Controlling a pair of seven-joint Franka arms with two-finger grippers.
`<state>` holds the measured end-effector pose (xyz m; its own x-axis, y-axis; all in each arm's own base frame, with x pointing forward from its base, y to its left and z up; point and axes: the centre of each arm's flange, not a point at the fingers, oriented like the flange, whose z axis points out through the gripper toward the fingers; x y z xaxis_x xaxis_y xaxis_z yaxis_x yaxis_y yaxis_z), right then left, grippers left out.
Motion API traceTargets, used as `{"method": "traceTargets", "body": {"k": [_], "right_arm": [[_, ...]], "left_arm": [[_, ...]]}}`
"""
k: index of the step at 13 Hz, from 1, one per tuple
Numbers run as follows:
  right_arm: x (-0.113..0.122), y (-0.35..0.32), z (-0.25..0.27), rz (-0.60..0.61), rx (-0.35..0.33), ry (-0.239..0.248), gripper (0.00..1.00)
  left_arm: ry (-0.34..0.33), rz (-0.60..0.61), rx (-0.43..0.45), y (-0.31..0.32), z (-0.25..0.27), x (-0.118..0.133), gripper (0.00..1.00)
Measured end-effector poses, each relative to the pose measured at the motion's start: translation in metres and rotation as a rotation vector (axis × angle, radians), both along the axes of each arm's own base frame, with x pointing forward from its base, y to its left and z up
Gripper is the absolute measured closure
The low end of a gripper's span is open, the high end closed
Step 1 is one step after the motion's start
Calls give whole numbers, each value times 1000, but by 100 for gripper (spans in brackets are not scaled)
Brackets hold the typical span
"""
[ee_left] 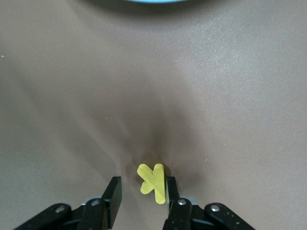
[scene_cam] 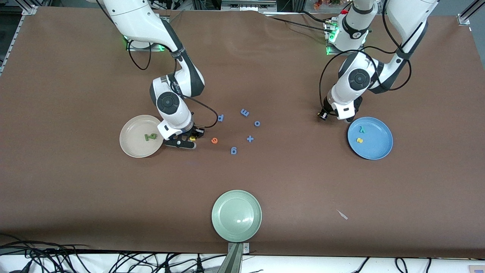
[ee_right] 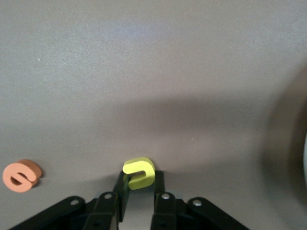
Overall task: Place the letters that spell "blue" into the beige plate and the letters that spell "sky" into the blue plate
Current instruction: 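Drop the u in the white plate while the left gripper drops the k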
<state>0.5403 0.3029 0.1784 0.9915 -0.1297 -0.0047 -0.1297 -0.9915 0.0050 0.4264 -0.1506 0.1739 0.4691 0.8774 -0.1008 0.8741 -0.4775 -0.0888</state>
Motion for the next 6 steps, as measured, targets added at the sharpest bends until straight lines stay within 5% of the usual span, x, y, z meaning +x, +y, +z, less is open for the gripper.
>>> {"method": "traceTargets", "body": {"k": [6], "right_arm": [[24,-27,17,65,-29,9,75]], "left_arm": [[5,-9,3,0,-3,-2,58]]}}
